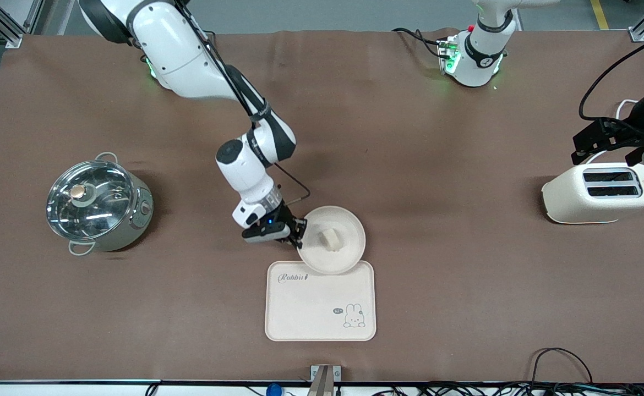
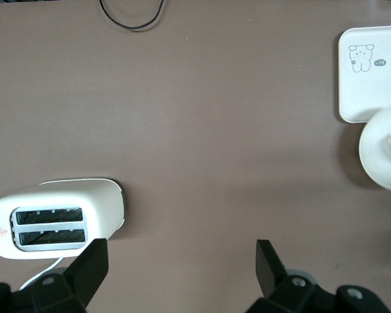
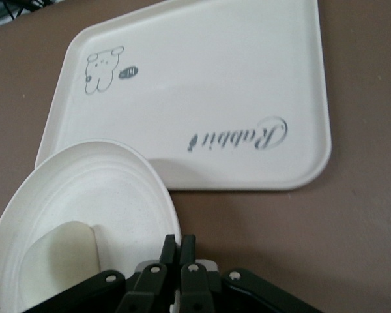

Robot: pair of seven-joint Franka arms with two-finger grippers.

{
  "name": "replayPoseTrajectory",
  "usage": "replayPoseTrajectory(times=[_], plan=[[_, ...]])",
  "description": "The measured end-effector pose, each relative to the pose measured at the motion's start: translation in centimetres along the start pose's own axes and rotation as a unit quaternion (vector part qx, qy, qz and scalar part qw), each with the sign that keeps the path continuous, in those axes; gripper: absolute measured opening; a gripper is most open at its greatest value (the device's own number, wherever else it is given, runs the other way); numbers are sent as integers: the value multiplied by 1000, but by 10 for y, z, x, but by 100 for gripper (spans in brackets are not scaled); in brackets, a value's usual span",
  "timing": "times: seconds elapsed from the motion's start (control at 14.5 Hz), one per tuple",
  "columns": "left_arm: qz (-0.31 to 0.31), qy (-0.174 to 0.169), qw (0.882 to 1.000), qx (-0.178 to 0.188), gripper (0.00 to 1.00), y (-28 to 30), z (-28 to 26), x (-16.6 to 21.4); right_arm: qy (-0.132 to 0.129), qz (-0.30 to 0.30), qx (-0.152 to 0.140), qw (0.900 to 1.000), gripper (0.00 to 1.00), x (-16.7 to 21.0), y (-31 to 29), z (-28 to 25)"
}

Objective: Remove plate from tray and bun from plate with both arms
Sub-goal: 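Lift the plate with bun off the tray and set it down beyond, then open the right gripper while the left gripper reaches the bun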

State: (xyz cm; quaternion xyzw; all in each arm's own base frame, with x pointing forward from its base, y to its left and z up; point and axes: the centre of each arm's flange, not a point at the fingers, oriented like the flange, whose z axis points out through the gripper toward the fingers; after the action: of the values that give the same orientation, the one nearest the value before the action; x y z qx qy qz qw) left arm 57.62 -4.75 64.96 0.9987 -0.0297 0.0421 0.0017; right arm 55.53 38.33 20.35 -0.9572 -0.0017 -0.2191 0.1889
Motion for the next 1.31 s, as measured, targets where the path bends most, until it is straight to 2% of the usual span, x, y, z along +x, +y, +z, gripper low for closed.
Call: replayPoseTrajectory(times=[0.34,1.17,1.24,1.31], plan=[[0,-2,1000,0,100,0,0,-1,-21,-10,-10,1000,5,-37,8,-38],[0,-13,1000,0,100,0,2,-3,-31,-13,-18,999,5,-59,16,-10],[0,-16,1000,0,100,0,3,-3,-30,-13,-17,999,9,-58,16,-9],[0,-18,1000,0,100,0,3,-4,-30,-13,-17,999,17,-58,16,-9]])
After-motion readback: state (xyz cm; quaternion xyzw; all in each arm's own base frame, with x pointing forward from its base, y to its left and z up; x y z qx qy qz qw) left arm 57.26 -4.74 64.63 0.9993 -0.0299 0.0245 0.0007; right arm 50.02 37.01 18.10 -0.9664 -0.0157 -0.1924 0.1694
